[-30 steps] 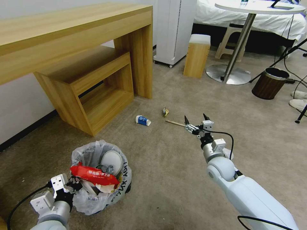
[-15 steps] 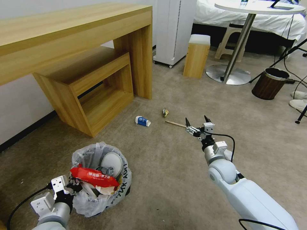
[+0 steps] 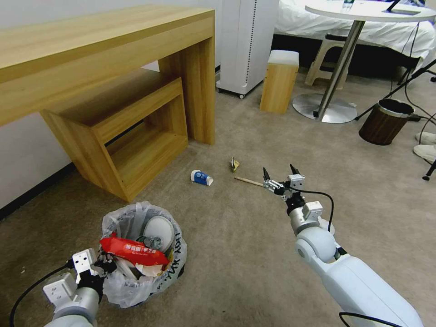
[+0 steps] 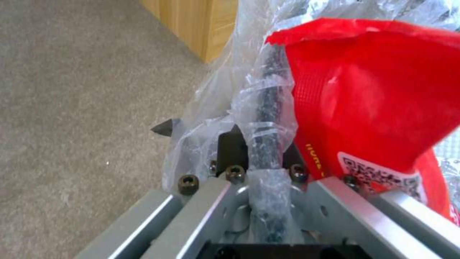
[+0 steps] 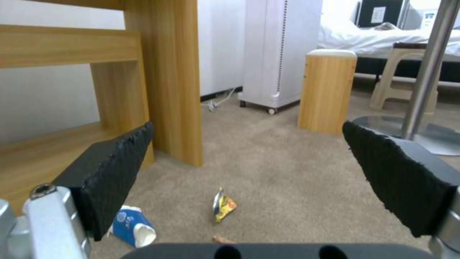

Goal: Pick up the trash bin and place the garbage on the floor into it.

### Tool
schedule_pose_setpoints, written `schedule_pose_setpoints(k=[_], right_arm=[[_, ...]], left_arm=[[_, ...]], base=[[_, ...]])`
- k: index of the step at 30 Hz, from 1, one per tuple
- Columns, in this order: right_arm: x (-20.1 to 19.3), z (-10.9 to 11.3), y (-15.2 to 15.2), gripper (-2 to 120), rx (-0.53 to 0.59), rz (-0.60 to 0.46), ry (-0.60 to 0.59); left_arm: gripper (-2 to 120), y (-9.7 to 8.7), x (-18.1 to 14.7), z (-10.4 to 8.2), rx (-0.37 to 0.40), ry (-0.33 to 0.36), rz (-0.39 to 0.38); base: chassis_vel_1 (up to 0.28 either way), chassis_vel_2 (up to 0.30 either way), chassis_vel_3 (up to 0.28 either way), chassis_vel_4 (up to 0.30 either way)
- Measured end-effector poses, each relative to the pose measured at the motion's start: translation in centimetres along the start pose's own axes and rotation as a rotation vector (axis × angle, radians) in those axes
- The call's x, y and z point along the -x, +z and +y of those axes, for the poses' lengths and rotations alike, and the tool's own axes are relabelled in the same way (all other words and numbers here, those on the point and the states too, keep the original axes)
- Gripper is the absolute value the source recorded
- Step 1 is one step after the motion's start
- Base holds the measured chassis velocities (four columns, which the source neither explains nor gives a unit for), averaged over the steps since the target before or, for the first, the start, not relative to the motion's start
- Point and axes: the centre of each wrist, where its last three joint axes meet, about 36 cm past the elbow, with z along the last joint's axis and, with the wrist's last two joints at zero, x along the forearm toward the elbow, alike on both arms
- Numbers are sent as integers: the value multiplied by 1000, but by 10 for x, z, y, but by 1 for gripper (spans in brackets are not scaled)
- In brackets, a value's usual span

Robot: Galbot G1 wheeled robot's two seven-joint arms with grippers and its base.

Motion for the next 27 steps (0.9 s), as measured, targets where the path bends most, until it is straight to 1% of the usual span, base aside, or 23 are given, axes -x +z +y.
schedule_pose_setpoints(k=[8,27], right_arm=[[1,0,-1,100,-3,-1,-1],[0,3,0,100,-5,0,-5]], left_arm=[[0,-1,-1,0,4,5,0],[0,-1,0,0,2,6,3]], base=[[-66,80,68,-71],[-111,104,109,-111]])
